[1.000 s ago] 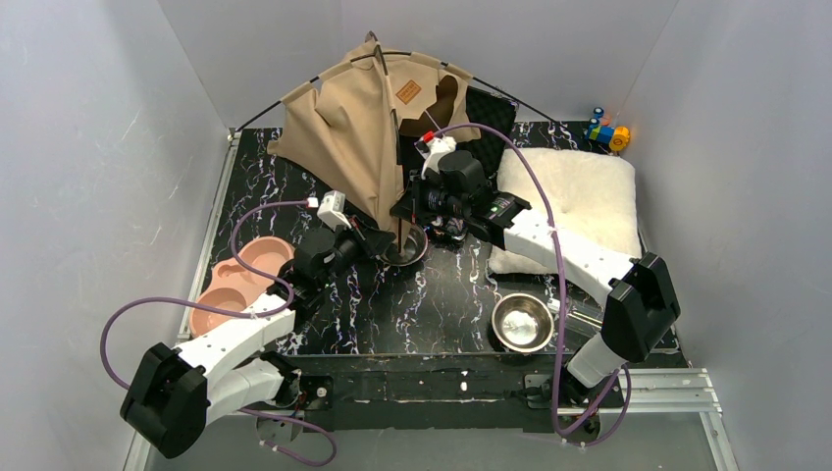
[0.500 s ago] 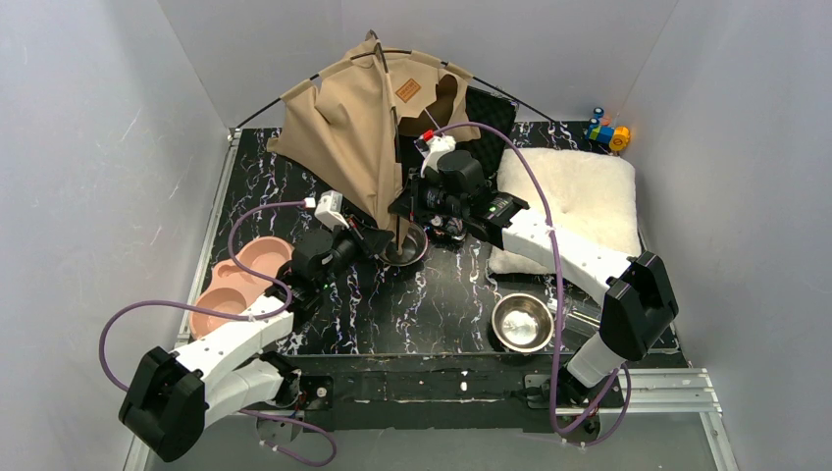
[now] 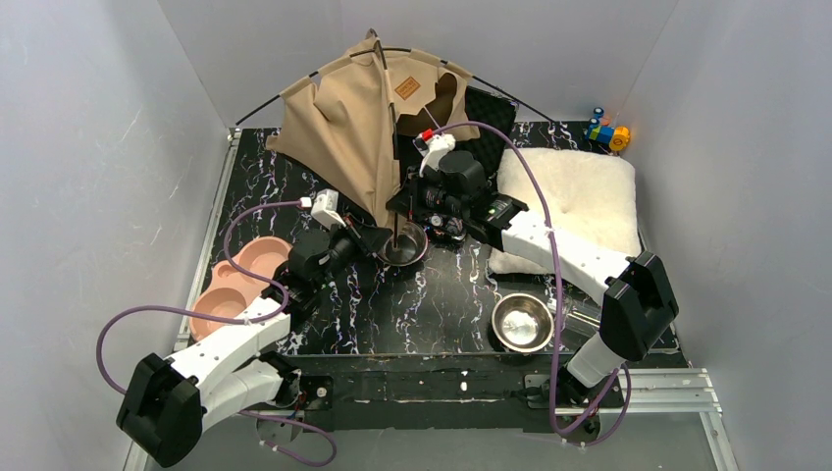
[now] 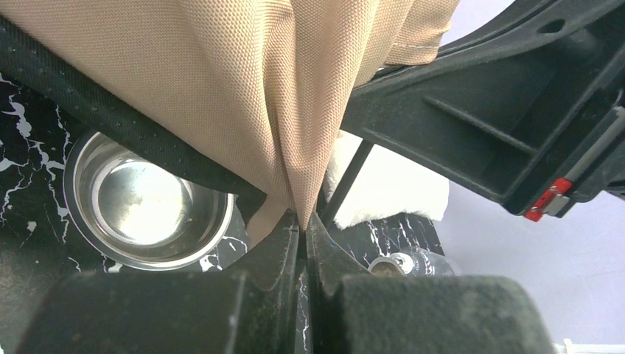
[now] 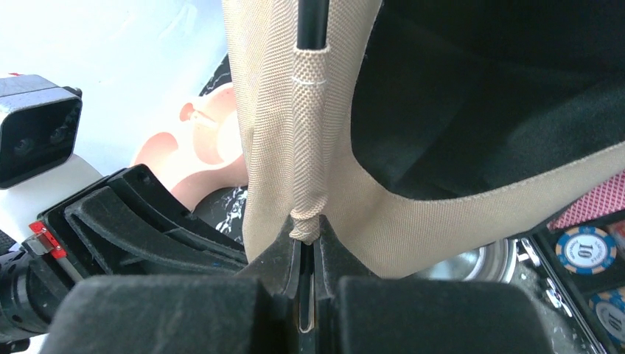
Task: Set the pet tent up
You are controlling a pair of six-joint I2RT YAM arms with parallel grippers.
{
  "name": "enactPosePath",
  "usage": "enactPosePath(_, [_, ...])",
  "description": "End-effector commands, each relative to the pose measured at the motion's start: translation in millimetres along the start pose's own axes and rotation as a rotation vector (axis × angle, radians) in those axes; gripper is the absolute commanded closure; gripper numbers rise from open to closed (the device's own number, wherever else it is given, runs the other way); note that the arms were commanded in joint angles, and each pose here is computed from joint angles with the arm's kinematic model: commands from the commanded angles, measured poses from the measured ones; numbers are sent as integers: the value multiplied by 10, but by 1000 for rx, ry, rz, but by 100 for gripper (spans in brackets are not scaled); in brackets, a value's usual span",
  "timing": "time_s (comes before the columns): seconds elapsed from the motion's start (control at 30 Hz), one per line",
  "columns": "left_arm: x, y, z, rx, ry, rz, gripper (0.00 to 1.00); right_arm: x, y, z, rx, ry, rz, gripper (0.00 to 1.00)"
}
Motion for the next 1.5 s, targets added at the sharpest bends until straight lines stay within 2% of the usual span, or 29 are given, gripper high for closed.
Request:
enactPosePath(0.0, [247,-435,190,45,92,326,100,218,1057,-186,75,-150,-653,99])
enactPosePath(0.3, [206,-347,39,106,63,324,100,291,972,-187,72,-162,-756,99])
enactPosePath(0.53, [229,-414,174,96,153,332,100,434,958,-178,14,-180,-834,99])
enactPosePath(0.77, [208,-441,243,76,190,328,100,522,994,-130,-42,-169,-852,99])
enactPosePath(1.2, [180,-477,213,221,208,329,100,512,994,-101,-47,-188,-933,99])
enactPosePath(1.47, [201,-481,181,284,202,331,100,527,1011,-49,9,-213,-990,99])
Point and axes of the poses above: each gripper's point midway between its finger pads, its own x axis back along the fingers, its own z axis along the line the jaws close on, y = z × x, the point moved 10 cm from there along x, back along the fingers, and after that the axes turned 4 degrees about x, right-handed, at the moved point
